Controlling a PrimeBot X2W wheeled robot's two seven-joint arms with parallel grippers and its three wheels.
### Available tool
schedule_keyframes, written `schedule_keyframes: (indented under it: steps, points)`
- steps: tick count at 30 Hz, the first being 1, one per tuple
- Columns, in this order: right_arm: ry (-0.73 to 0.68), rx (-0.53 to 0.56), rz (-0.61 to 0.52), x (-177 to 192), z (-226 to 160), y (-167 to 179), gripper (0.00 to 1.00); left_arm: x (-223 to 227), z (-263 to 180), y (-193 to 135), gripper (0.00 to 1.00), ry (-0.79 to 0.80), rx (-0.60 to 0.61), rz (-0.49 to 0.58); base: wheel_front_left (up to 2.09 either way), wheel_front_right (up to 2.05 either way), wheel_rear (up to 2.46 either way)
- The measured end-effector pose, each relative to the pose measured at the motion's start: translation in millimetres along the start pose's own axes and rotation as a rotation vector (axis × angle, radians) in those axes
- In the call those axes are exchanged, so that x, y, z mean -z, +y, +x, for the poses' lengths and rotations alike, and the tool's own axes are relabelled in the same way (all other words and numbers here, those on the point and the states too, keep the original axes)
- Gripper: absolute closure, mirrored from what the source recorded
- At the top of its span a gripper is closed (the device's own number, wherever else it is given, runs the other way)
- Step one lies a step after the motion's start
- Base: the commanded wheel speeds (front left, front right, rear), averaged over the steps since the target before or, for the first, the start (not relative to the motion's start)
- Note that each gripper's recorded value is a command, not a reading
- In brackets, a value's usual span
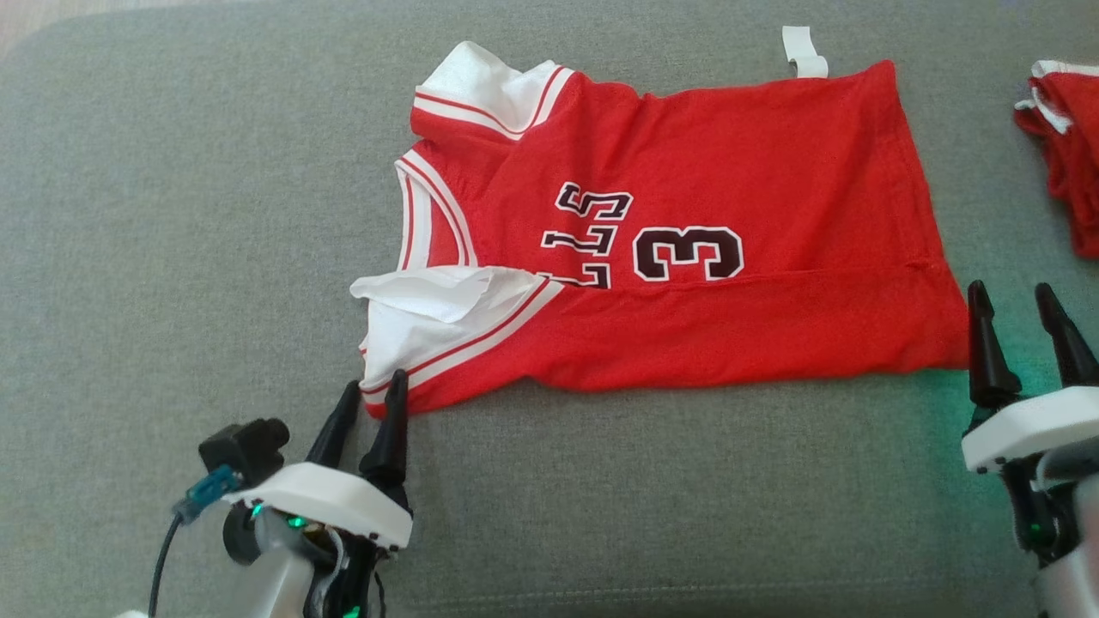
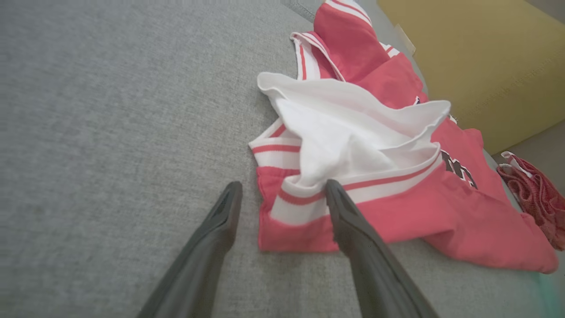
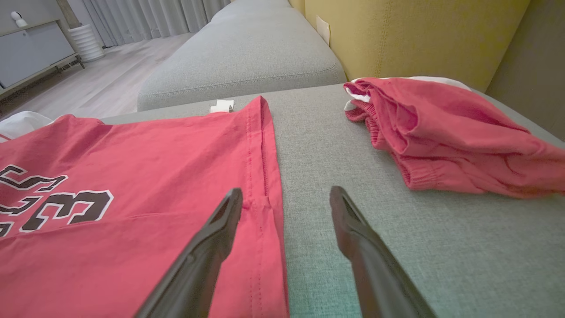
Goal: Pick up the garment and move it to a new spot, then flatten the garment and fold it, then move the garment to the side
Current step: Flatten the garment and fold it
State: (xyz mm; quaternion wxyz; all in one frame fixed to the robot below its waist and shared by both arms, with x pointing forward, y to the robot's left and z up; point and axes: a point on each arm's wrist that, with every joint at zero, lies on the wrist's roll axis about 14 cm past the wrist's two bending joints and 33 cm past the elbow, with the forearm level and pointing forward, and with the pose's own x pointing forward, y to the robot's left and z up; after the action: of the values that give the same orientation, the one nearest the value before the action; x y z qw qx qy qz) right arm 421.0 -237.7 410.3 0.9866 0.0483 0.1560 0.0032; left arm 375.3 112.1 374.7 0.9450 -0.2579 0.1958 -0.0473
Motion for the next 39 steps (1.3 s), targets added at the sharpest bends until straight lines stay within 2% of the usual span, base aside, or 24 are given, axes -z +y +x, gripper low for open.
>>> schedule_keyframes:
  steps: [8,14,15,16,17,24,30,32,33,34,39]
  points:
    - [0.014,0.004,0.015,6.8,-3.6,1.6,0.00,11.0,-3.0,4.8,0.00,0.051,-0.017,0.008,0.00,0.00,0.00]
    - [0.016,0.005,0.013,5.8,-3.8,0.9,0.00,19.7,5.7,1.0,0.00,0.135,0.011,0.062,0.00,0.00,0.00]
    - [0.017,0.006,0.013,5.4,-4.2,0.7,0.00,19.8,6.7,-0.3,0.23,0.144,0.019,0.076,0.00,0.00,0.00]
    - [0.016,0.006,0.013,5.0,-4.4,0.6,0.00,19.4,7.0,-0.6,0.75,0.149,0.022,0.084,0.00,0.00,0.00]
    - [0.018,0.006,0.013,4.9,-4.6,0.6,0.00,19.2,6.8,-0.9,1.00,0.151,0.025,0.095,0.00,0.00,0.00]
    - [0.134,0.002,0.062,29.1,-8.0,8.0,0.00,15.6,-2.8,-7.2,1.00,0.127,0.040,0.121,0.00,0.00,0.00]
    - [0.301,-0.008,0.072,64.8,-12.0,13.8,0.00,14.5,-12.0,-3.9,1.00,0.126,0.037,0.123,0.00,0.00,0.00]
    - [0.313,-0.010,0.062,66.3,-9.5,14.2,0.01,12.6,-12.1,-3.6,1.00,0.123,0.035,0.125,0.00,0.00,0.00]
    - [0.311,-0.012,0.061,65.0,-6.7,15.0,0.56,12.4,-12.3,-3.4,1.00,0.126,0.035,0.126,0.00,0.00,0.00]
    - [0.314,-0.018,0.061,64.0,-4.1,17.2,1.00,11.6,-12.4,-3.0,1.00,0.125,0.033,0.128,0.00,0.00,0.00]
    - [0.312,-0.047,0.065,58.5,-0.6,24.7,1.00,1.8,-16.9,1.2,1.00,0.108,0.027,0.149,0.00,0.00,0.00]
